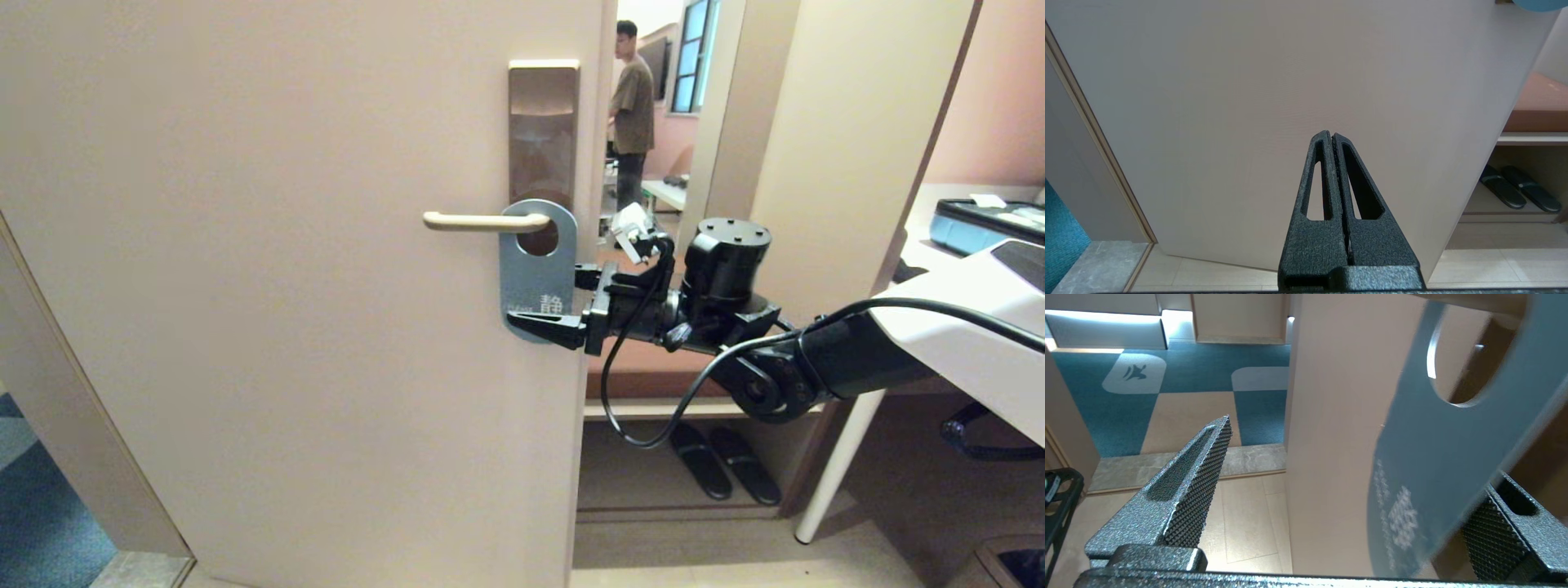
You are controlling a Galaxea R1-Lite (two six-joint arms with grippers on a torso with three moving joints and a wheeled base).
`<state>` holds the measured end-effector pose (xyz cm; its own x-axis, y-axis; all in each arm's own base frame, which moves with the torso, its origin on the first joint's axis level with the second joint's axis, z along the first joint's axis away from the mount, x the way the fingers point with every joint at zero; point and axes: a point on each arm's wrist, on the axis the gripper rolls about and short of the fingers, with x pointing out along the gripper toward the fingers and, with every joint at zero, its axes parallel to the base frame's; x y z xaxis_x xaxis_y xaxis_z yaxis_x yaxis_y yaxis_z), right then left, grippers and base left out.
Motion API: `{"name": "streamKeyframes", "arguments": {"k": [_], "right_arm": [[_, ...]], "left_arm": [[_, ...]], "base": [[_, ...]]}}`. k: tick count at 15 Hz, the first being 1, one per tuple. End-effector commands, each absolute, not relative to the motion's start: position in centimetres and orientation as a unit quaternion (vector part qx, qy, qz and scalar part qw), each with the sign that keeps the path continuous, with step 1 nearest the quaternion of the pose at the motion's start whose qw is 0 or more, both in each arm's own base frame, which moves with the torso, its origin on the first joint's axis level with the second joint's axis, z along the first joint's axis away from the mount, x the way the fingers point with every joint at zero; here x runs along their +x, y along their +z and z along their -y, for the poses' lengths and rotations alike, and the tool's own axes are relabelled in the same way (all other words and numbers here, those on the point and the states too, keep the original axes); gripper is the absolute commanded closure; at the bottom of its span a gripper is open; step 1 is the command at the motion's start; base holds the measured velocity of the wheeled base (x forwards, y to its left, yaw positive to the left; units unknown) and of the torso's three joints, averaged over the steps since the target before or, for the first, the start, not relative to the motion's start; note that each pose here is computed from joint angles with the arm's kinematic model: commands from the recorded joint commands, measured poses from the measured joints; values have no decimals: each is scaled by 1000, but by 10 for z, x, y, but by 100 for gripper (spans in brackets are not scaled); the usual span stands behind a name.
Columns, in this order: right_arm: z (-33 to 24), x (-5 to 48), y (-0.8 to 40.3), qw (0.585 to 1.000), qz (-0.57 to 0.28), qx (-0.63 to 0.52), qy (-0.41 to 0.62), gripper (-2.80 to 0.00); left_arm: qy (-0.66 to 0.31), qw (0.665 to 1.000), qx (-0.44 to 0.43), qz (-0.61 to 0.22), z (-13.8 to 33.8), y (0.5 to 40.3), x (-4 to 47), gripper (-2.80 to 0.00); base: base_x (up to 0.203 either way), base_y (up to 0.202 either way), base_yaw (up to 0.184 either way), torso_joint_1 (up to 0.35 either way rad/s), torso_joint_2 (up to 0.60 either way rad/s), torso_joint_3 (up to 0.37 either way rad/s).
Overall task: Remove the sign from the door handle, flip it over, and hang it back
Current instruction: Take down the sign
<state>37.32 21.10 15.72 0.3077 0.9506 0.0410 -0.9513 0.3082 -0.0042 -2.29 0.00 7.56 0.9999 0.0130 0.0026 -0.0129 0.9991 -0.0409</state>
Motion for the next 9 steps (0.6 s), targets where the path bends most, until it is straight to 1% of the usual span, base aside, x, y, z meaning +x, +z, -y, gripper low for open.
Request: {"name": "streamKeyframes", "arguments": {"k": [1,9], "right_arm": [[-215,371,159,804,22,10,594,-280],[-217,371,157,803,21,10,595,-280]], "left_arm": [[7,1000,-21,1,0,76,-23,0],[7,1000,-21,1,0,76,-23,0]], "base": [[0,0,0,0,0,0],[0,0,0,0,0,0]]}}
